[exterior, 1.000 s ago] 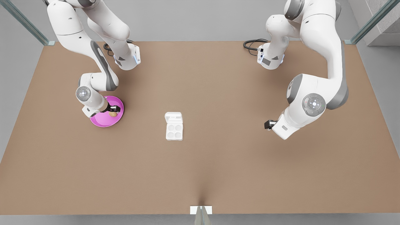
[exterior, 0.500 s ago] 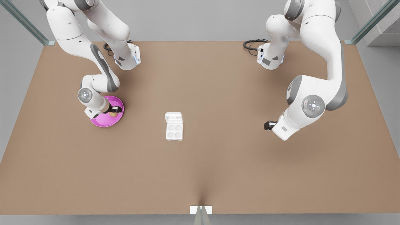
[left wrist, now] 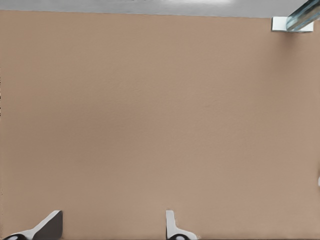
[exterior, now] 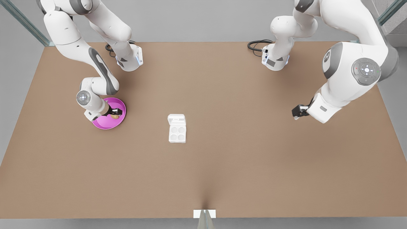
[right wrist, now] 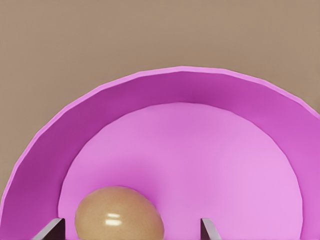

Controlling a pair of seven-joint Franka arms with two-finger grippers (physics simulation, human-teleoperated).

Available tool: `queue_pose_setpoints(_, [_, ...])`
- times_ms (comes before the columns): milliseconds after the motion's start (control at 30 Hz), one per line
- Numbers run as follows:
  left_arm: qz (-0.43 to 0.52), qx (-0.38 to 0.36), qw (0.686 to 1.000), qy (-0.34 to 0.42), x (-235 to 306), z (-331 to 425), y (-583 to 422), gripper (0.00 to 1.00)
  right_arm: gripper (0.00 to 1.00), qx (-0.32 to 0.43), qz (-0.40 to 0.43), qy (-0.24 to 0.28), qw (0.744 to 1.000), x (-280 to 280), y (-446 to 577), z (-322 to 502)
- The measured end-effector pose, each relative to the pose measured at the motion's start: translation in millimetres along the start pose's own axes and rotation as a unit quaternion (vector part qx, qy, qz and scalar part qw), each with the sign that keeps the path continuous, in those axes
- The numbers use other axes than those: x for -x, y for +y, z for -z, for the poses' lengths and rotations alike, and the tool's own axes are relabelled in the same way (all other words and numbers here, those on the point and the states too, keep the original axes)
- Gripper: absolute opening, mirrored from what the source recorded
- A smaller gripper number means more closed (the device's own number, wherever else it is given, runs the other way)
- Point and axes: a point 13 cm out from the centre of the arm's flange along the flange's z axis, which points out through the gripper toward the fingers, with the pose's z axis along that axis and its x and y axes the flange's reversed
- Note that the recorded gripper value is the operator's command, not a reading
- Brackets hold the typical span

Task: Pack egg into the box and close the box lid

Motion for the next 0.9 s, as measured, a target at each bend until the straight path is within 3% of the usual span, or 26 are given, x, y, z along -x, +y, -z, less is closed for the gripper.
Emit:
queue_pose_setpoints(67, [0.018, 0.009, 1.0, 0.01, -0.4, -3.9, 39.4, 1.0, 0.81, 0.0, 0.002, -0.001, 1.0, 0.5, 0.1, -0.4])
queue_pose_setpoints(100, [0.019, 0.012, 1.0, 0.013, -0.8, -4.6, 50.3, 1.0, 0.79, 0.0, 0.003, -0.002, 1.0, 0.9, 0.3, -0.4])
queue_pose_setpoints(233, [-0.013, 0.018, 0.999, 0.029, 1.3, -20.7, 44.6, 1.0, 0.79, 0.003, 0.001, -0.004, 1.0, 1.9, 0.8, -1.0])
queue_pose_setpoints(633, [-0.065, 0.015, 0.997, 0.03, 12.5, -38.1, 38.3, 1.0, 0.54, 0.005, -0.002, -0.013, 1.0, 5.4, -2.1, 1.9])
queue_pose_setpoints(900, [-0.083, 0.015, 0.996, 0.029, 14.0, -39.1, 38.3, 1.0, 0.53, -0.013, 0.012, -0.023, 1.0, 10.1, -1.3, 32.8])
